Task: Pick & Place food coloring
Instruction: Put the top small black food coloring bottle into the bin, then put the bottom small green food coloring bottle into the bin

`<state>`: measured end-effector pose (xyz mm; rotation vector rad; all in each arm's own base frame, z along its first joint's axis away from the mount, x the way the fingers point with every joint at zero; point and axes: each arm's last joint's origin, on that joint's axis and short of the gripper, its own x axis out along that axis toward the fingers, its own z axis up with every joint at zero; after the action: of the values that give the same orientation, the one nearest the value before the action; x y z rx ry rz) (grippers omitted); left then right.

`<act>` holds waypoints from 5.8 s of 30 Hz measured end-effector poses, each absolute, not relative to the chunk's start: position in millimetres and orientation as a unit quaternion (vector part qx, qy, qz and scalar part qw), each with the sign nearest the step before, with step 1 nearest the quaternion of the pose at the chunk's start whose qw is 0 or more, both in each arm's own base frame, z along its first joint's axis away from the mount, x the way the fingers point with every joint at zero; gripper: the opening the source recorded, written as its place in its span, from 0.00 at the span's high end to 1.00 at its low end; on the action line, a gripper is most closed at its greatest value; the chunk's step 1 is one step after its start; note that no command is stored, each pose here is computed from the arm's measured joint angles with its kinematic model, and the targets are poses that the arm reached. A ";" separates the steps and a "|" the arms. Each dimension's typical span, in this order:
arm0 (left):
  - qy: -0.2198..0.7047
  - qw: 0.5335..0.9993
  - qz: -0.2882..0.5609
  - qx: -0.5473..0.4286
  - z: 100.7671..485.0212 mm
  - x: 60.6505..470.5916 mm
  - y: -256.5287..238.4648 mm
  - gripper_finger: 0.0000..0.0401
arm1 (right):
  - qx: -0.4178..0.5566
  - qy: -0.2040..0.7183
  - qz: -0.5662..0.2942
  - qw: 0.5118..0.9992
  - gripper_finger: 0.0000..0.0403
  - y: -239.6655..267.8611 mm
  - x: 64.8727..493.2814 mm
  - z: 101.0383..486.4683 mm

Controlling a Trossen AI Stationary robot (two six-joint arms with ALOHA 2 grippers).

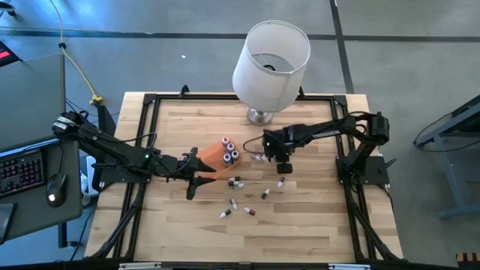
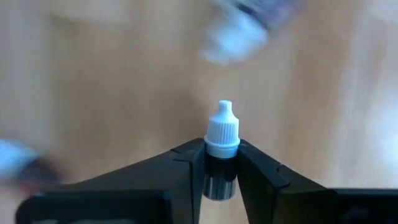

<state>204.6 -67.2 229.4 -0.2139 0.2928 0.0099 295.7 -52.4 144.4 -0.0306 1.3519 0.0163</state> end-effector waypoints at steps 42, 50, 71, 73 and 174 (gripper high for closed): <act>0.102 0.992 -0.008 -0.077 241.3 202.4 -66.5 0.60 | -0.103 0.481 0.022 0.871 0.58 24.8 348.9 117.1; 0.110 0.991 -0.007 -0.074 239.7 202.1 -66.4 0.60 | -0.030 0.507 0.005 0.861 0.72 15.8 346.3 109.4; 0.108 0.991 -0.005 -0.074 239.6 202.2 -66.3 0.60 | -0.023 0.158 0.031 0.987 0.82 54.3 383.7 174.1; 0.106 0.992 -0.004 -0.074 240.0 202.3 -66.2 0.60 | -0.038 0.121 0.013 0.992 0.83 54.2 390.9 188.7; 0.332 0.936 0.039 -0.112 165.3 289.0 -193.8 0.60 | 0.037 0.257 -0.007 0.966 0.72 95.8 278.3 188.9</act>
<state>289.0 -193.8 165.3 -0.2282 0.6785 0.0803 278.3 95.8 188.9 0.0756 0.5208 -0.0139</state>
